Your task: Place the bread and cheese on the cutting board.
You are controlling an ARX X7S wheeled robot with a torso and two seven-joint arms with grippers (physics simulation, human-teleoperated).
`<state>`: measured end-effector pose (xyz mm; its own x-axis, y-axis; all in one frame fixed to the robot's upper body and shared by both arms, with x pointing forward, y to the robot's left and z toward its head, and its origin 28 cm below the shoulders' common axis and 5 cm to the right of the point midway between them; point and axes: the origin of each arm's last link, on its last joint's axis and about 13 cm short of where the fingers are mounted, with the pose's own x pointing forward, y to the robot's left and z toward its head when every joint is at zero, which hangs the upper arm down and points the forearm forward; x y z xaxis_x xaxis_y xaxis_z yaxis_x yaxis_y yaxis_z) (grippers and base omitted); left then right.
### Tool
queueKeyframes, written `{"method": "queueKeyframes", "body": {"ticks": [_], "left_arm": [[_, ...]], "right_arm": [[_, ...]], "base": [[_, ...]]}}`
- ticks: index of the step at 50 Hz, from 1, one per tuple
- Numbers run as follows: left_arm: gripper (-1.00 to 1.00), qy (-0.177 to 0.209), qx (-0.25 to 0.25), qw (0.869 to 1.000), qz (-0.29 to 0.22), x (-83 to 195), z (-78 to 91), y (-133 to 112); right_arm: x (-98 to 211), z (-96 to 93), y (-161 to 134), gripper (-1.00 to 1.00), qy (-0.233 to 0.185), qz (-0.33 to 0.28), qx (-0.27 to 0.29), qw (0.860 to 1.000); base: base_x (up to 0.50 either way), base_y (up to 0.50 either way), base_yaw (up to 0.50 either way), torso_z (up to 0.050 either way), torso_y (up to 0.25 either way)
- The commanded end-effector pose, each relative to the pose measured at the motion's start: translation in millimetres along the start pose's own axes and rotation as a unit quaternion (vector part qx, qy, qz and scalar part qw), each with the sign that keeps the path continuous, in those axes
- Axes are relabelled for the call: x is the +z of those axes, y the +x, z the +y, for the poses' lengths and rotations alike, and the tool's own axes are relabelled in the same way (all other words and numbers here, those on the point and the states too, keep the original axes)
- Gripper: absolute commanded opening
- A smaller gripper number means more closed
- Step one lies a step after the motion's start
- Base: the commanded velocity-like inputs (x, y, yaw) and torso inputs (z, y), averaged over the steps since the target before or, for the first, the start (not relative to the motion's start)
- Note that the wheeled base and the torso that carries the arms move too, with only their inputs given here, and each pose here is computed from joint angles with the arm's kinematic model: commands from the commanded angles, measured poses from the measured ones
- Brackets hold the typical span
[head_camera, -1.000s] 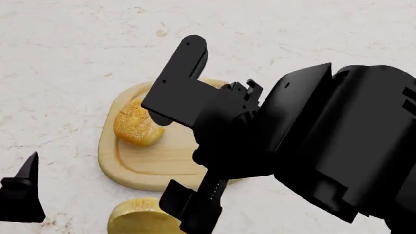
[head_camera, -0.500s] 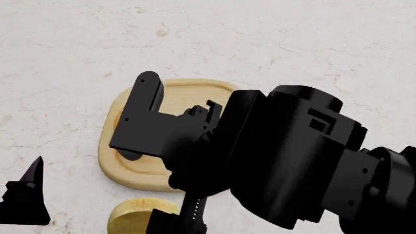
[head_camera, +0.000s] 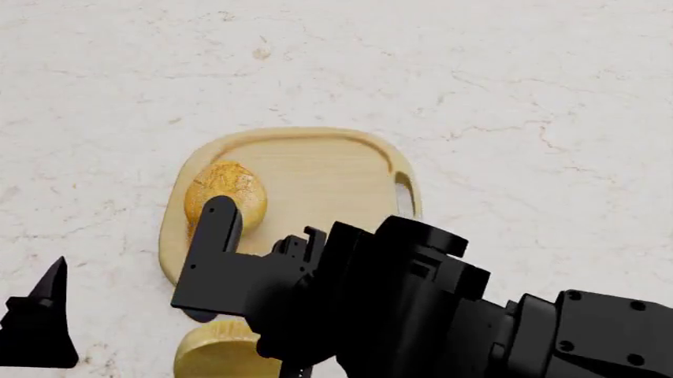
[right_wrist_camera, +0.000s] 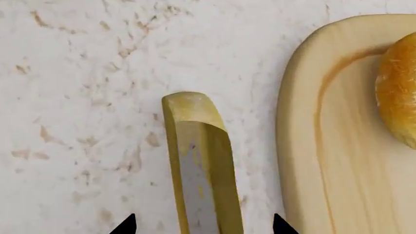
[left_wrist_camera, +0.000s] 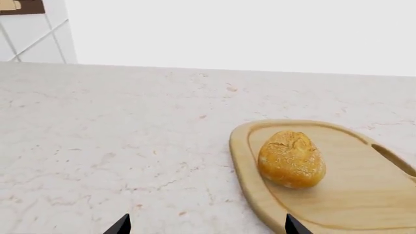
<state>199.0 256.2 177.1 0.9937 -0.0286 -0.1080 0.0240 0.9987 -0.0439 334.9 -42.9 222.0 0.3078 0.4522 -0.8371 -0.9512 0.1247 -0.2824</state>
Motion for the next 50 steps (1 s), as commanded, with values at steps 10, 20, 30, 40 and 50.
{"method": "queueKeyframes", "body": {"ticks": [10,20,30,40,50], "left_arm": [[1.00,-0.002,0.002,1.000,0.003,-4,0.9,1],[1.00,-0.001,0.001,1.000,0.003,-4,0.1,1],[1.00,0.004,0.007,1.000,0.003,-10,3.6,5],[1.00,0.006,0.011,1.000,0.001,-6,3.0,2],[1.00,0.007,0.012,1.000,-0.004,-5,4.2,2]], "right_arm": [[0,11.2,8,-1.00,-0.047,-0.009,-0.018,0.999],[12,16.9,-25,-1.00,-0.036,-0.042,-0.037,0.998],[7,16.5,-67,-1.00,0.009,-0.057,-0.086,0.995],[-6,7.7,-80,-1.00,0.140,-0.071,-0.129,0.979],[-10,-19.4,-95,-1.00,0.308,-0.097,-0.210,0.923]], "base": [[0.00,0.00,0.00,0.000,0.000],[0.00,0.00,0.00,0.000,0.000],[0.00,0.00,0.00,0.000,0.000],[0.00,0.00,0.00,0.000,0.000],[0.00,0.00,0.00,0.000,0.000]]}}
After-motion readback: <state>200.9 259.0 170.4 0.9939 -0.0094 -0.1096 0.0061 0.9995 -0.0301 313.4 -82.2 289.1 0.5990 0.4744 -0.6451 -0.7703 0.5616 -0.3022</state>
